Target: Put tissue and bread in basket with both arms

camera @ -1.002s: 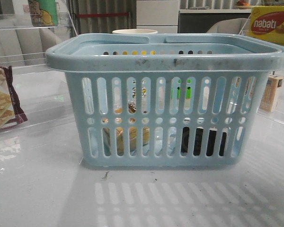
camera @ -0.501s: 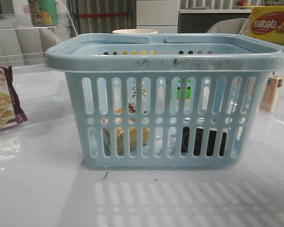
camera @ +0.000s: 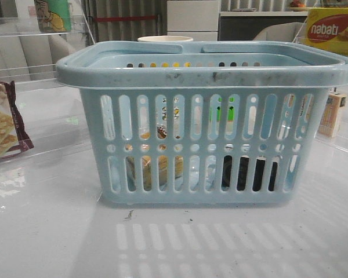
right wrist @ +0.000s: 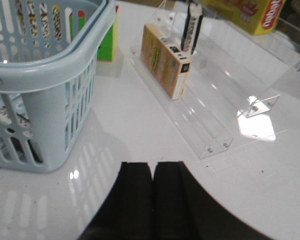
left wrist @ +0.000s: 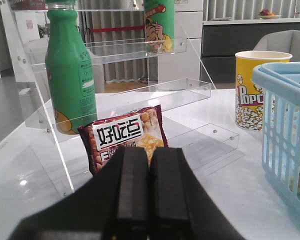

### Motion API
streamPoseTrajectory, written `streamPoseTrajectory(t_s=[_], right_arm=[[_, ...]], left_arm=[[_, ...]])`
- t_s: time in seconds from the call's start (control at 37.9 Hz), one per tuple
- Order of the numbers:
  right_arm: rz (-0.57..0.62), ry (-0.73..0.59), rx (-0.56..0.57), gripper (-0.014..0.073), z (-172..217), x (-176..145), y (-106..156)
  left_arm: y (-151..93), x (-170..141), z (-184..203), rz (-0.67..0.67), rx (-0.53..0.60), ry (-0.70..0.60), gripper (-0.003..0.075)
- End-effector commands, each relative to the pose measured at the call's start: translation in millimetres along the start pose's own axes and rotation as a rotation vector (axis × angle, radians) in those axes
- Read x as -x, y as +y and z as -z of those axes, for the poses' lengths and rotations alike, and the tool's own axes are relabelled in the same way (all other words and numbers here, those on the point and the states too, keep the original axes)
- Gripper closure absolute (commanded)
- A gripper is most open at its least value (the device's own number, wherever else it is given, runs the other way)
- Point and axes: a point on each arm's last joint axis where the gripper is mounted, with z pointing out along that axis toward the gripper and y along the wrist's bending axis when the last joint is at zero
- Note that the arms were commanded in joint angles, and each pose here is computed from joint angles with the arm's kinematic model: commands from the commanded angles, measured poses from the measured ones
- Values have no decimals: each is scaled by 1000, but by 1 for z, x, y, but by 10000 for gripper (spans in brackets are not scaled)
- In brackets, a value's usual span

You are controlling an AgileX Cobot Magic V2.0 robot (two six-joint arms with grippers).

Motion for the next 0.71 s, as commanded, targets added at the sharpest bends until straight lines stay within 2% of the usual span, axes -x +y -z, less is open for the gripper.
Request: streamPoseTrajectory(t_s=[0.0, 0.13, 0.21, 0.69], right_arm=[[12, -209, -35, 540, 4, -9, 0], [-7, -265, -49, 540, 2, -34, 2], [-25, -254, -59, 540, 1, -44, 2], [-25, -283, -62, 540, 2, -41, 1]], left_arm=[[1, 9, 2, 14, 12, -106, 629], [1, 9, 2, 14, 12, -106, 629], [1, 9, 2, 14, 12, -106, 629], [1, 9, 2, 14, 12, -104, 629]])
